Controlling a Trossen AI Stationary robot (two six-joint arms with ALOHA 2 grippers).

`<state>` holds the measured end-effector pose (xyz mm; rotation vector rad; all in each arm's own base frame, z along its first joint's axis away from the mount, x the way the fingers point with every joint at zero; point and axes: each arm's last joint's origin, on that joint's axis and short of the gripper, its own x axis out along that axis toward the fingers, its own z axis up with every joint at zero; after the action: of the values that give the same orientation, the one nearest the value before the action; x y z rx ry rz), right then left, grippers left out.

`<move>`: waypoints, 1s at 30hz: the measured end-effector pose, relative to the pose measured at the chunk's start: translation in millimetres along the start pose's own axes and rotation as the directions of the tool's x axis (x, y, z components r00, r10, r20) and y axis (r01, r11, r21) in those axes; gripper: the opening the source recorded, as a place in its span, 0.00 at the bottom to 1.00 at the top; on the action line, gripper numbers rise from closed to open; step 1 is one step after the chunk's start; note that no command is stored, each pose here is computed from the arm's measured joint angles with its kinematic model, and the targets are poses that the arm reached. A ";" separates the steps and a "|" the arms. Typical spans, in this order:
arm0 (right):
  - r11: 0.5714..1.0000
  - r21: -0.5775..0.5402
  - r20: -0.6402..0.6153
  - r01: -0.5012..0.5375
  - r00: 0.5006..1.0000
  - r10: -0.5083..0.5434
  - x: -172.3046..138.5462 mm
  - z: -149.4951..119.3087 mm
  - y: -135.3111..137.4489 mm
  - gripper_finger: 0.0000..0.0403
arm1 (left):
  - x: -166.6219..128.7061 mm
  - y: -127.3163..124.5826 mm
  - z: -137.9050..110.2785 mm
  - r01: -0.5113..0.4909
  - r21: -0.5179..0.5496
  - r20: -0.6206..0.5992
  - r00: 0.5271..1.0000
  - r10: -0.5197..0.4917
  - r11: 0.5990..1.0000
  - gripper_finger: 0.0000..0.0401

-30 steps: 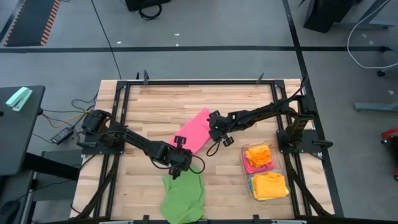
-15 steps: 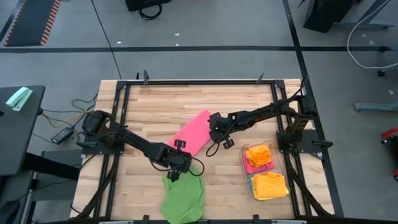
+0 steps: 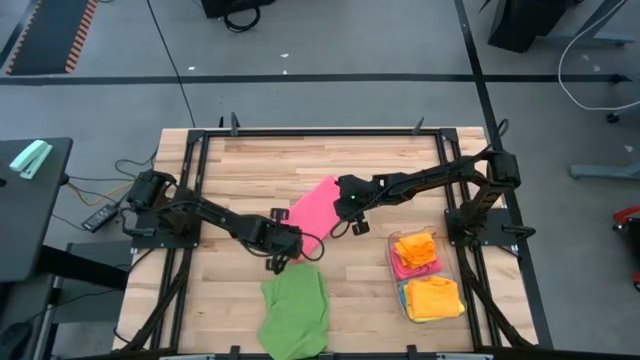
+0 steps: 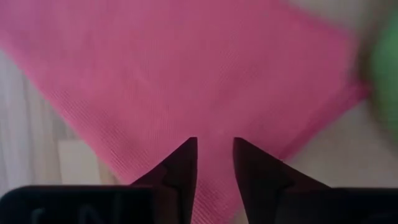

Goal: Fold microfiber towels
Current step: Fold the pink towel

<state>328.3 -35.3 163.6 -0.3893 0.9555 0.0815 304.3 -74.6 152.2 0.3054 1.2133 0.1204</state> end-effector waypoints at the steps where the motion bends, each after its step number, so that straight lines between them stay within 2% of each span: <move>1: 1.000 0.013 0.010 -0.004 1.000 0.004 1.9 -3.8 -0.9 0.40 | 3.7 1.3 -3.0 -0.001 -0.006 -0.012 1.000 0.001 1.000 0.27; 6: 0.994 0.106 0.094 0.037 0.994 -0.047 9.2 -15.4 -3.8 0.40 | 10.8 4.5 -17.5 -0.005 -0.014 -0.091 0.996 0.003 1.000 0.24; 11: 0.969 0.246 0.071 0.033 0.996 -0.052 15.5 -27.4 -4.5 0.40 | 9.8 -1.7 -13.4 0.127 -0.073 -0.054 0.990 -0.131 0.989 0.21; 18: 0.853 0.521 0.101 -0.025 0.994 -0.032 14.4 -17.3 7.3 0.40 | -8.6 -7.1 -2.9 0.173 -0.040 0.013 0.985 -0.172 0.984 0.18; 21: 0.834 0.551 0.139 -0.040 0.989 -0.045 13.0 -6.7 21.0 0.40 | -17.4 -3.2 -0.6 0.165 -0.009 0.030 0.986 -0.164 0.986 0.16; 26: 0.846 0.533 0.192 0.007 0.973 -0.129 11.4 10.5 39.9 0.40 | -25.4 7.4 1.3 0.104 0.018 0.063 0.993 -0.104 0.994 0.14; 30: 0.843 0.538 0.180 0.014 0.975 -0.132 25.4 16.8 44.3 0.40 | -25.3 16.9 0.4 0.076 0.003 0.053 0.996 -0.076 0.997 0.13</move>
<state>345.6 9.2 138.9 0.1037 0.7117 -0.2118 296.9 -64.9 180.2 0.2618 1.1704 0.0457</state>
